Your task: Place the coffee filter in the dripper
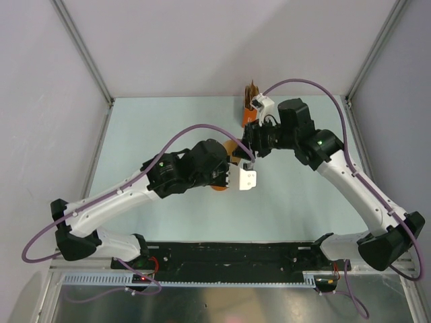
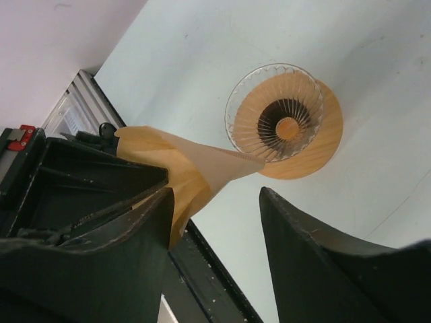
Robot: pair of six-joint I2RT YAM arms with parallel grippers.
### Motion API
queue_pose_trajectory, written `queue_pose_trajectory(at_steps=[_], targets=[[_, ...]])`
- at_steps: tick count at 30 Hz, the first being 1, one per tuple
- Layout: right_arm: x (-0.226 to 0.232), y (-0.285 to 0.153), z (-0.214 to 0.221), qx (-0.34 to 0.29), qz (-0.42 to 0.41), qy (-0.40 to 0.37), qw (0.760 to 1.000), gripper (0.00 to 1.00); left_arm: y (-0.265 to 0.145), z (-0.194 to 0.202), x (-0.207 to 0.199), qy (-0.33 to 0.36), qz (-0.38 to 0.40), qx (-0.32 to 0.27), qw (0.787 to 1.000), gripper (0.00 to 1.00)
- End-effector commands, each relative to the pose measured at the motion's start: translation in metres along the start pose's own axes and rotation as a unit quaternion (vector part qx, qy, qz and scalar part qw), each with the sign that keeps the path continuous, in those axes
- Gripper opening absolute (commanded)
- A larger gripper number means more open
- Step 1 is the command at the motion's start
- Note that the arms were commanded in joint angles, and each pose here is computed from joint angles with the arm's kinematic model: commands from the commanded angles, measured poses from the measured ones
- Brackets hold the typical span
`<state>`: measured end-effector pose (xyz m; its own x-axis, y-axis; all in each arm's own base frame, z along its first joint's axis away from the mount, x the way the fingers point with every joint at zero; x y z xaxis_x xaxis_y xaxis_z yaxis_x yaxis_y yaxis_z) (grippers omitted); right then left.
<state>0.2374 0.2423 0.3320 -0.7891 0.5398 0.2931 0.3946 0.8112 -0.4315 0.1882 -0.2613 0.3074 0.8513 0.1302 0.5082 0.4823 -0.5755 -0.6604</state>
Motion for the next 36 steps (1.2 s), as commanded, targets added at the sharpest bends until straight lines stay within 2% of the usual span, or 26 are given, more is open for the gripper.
queue_pose_trajectory(at_steps=[1,5,6,8,12,14,17,20,22,26,29,36], targets=[[-0.002,0.005,-0.010,-0.020,0.010,0.007,1.000,0.52,-0.006,-0.012,0.011,0.003,-0.025,-0.009,1.000,0.00],[-0.004,0.007,-0.008,-0.018,0.016,0.022,0.999,0.24,-0.006,-0.015,0.014,-0.007,-0.032,-0.008,0.999,0.01],[-0.006,0.007,-0.008,-0.018,0.018,0.027,0.999,0.16,-0.006,-0.015,0.015,-0.009,-0.034,-0.009,0.999,0.03],[-0.010,0.006,-0.008,-0.019,0.021,0.041,0.999,0.05,-0.008,-0.018,0.017,-0.018,-0.040,-0.010,0.999,0.13],[-0.017,0.001,-0.008,-0.021,0.011,0.044,0.999,0.00,-0.025,-0.025,0.022,-0.042,-0.046,-0.038,0.997,0.65],[-0.018,-0.005,-0.007,-0.020,-0.003,0.035,0.999,0.00,-0.044,-0.032,0.027,-0.058,-0.046,-0.074,0.995,0.81],[-0.015,-0.019,-0.012,-0.033,-0.058,0.023,0.998,0.00,-0.084,-0.043,0.041,-0.106,-0.036,-0.148,0.983,0.93],[-0.008,-0.041,-0.024,-0.058,-0.136,0.017,0.989,0.00,-0.128,-0.050,0.056,-0.158,-0.017,-0.231,0.960,0.98],[0.001,-0.055,-0.031,-0.069,-0.188,0.013,0.980,0.00,-0.148,-0.045,0.066,-0.187,-0.025,-0.256,0.948,0.99],[0.015,-0.076,-0.037,-0.088,-0.237,-0.003,0.968,0.00,-0.147,-0.023,0.062,-0.221,-0.040,-0.239,0.945,0.99],[0.025,-0.083,-0.039,-0.106,-0.281,-0.004,0.954,0.00,-0.133,-0.013,0.049,-0.250,-0.018,-0.227,0.941,0.99],[0.050,-0.094,-0.033,-0.101,-0.361,-0.045,0.926,0.00,-0.114,-0.004,0.024,-0.198,0.037,-0.229,0.952,0.97]])
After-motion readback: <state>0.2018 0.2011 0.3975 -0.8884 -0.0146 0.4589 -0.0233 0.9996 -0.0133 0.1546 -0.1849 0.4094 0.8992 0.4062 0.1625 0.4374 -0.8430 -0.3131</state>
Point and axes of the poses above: each gripper's point midway between its finger pads, its own y axis out along the fingers, its own x axis along the line the jaws close on, z = x × y, the point moved 4 cm from there along -y, back along the fingers, and after that the axes turned 10 degrees about -y, right-handed, at the moved point
